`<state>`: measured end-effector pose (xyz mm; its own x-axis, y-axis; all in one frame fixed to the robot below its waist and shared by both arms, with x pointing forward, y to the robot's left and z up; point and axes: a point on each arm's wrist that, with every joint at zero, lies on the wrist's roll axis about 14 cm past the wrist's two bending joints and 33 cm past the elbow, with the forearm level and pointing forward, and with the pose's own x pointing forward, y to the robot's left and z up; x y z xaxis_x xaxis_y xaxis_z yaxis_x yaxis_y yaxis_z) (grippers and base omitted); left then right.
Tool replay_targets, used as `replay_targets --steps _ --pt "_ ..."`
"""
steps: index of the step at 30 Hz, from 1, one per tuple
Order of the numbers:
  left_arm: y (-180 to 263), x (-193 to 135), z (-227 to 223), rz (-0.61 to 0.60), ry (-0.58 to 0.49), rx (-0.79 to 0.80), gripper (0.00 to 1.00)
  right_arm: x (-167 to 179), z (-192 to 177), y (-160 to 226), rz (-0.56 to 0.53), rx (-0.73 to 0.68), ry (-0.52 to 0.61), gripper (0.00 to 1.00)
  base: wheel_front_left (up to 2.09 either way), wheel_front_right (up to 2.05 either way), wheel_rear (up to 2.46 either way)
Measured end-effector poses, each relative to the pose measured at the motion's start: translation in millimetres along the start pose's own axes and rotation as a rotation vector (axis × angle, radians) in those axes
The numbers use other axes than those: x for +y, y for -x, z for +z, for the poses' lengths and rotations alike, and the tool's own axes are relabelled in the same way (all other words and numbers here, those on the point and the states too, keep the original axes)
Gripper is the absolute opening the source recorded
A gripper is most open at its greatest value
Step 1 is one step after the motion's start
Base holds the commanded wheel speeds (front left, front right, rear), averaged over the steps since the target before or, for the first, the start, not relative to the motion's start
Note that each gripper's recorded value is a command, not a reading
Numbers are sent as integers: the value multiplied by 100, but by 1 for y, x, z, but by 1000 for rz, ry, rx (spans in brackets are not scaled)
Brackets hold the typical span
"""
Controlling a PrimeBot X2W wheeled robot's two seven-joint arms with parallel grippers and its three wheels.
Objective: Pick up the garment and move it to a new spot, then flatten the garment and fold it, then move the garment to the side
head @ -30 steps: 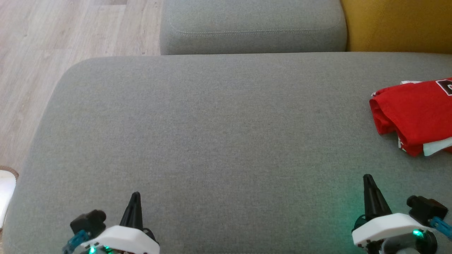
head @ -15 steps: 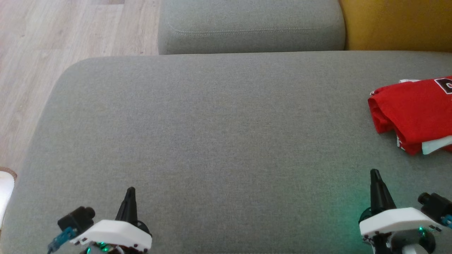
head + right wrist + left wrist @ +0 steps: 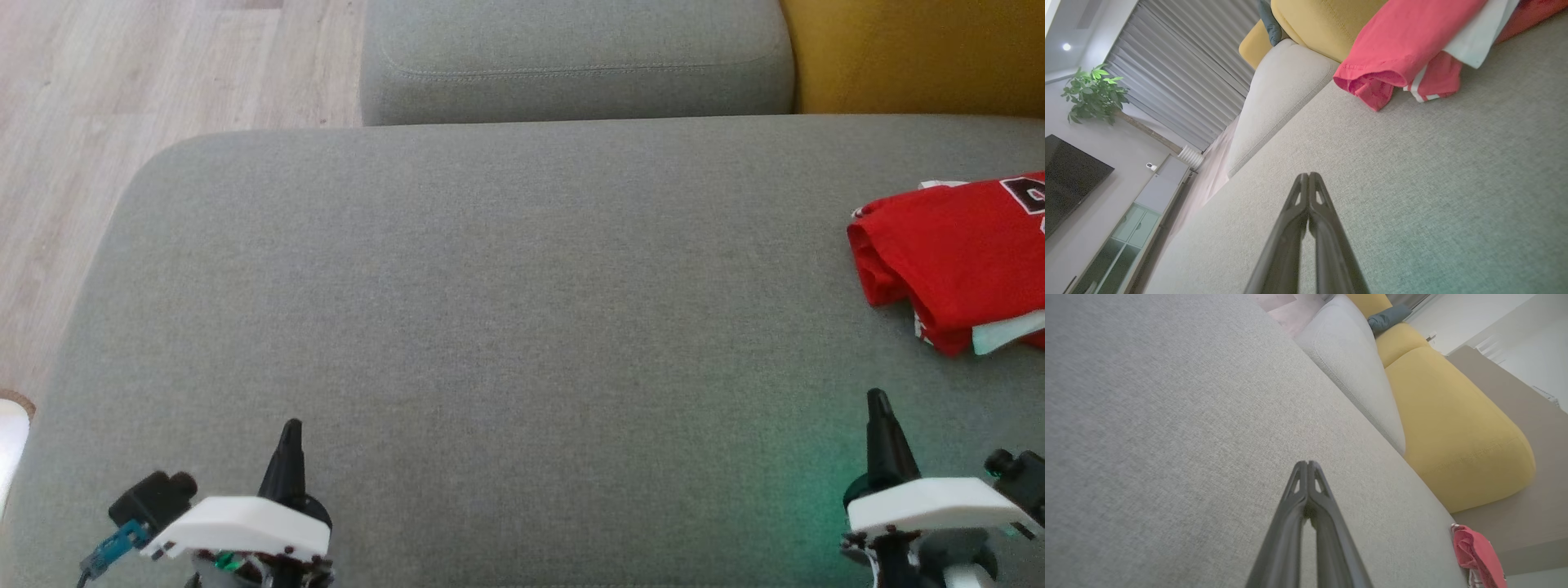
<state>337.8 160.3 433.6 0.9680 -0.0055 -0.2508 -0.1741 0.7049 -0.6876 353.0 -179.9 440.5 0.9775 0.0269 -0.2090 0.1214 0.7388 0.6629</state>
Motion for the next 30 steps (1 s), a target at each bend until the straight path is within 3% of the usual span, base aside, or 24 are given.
replay_targets --steps 30 --pt "-9 1 14 -15 332 10 0 1 18 -6 7 -41 -350 0 0 0 0"
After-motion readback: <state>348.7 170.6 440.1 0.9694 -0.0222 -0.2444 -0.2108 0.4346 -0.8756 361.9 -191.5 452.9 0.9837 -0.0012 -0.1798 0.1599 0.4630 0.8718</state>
